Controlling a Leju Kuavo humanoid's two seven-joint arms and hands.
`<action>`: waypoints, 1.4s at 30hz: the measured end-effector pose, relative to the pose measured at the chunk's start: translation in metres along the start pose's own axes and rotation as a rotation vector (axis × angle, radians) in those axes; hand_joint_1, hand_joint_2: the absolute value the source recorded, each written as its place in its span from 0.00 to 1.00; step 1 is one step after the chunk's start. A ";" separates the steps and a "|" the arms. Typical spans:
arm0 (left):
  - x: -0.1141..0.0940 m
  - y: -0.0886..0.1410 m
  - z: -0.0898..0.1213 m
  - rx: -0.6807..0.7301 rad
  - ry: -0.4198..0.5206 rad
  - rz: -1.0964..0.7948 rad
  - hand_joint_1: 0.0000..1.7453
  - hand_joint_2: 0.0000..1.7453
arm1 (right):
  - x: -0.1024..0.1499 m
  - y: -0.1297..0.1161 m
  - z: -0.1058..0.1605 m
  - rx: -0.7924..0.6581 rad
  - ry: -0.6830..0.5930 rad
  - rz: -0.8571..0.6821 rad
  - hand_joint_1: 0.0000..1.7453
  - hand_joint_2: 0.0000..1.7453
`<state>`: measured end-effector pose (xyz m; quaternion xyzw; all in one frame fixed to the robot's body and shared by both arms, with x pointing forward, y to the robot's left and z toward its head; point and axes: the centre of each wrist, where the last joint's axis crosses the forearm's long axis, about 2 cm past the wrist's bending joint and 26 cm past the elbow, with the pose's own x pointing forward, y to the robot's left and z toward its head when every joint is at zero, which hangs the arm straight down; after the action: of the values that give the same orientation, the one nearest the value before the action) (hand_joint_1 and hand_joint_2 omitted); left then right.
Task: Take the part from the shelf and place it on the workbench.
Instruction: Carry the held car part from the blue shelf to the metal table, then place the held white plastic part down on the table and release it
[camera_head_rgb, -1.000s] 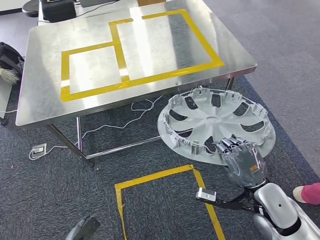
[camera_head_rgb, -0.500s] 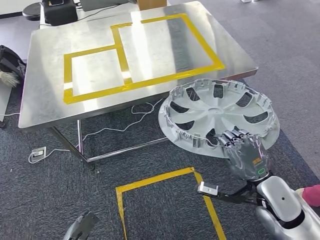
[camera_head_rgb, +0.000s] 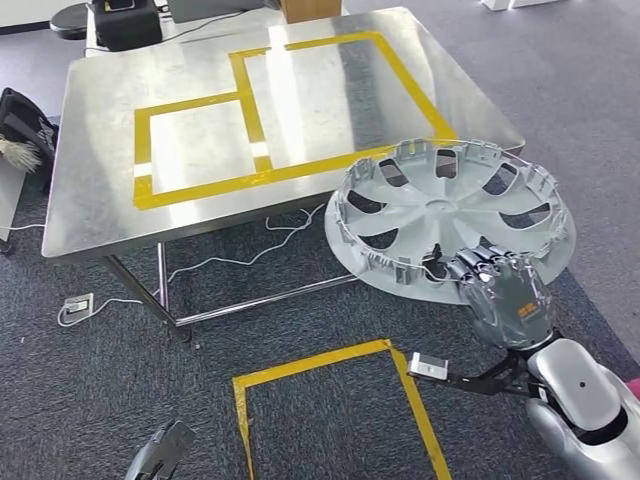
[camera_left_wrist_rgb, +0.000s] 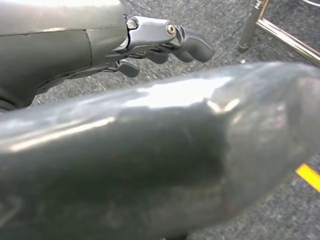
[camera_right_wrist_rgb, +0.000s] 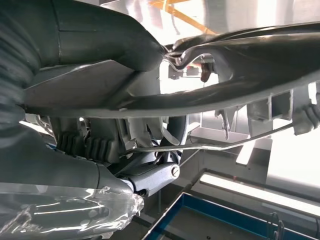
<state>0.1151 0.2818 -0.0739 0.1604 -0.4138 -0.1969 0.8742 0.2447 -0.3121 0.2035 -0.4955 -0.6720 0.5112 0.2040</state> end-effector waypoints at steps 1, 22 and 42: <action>0.000 0.000 0.000 0.000 0.000 0.001 0.00 0.00 | 0.000 0.000 0.000 -0.001 0.001 0.001 1.00 1.00; -0.002 0.003 0.000 0.007 0.017 -0.005 0.00 0.00 | -0.005 -0.002 0.001 -0.003 0.013 -0.003 1.00 1.00; -0.004 0.004 0.000 0.023 0.032 -0.018 0.00 0.00 | -0.003 0.000 0.005 0.012 0.012 -0.011 1.00 1.00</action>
<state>0.1137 0.2868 -0.0745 0.1775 -0.4004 -0.1971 0.8771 0.2419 -0.3169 0.2022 -0.4936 -0.6704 0.5111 0.2140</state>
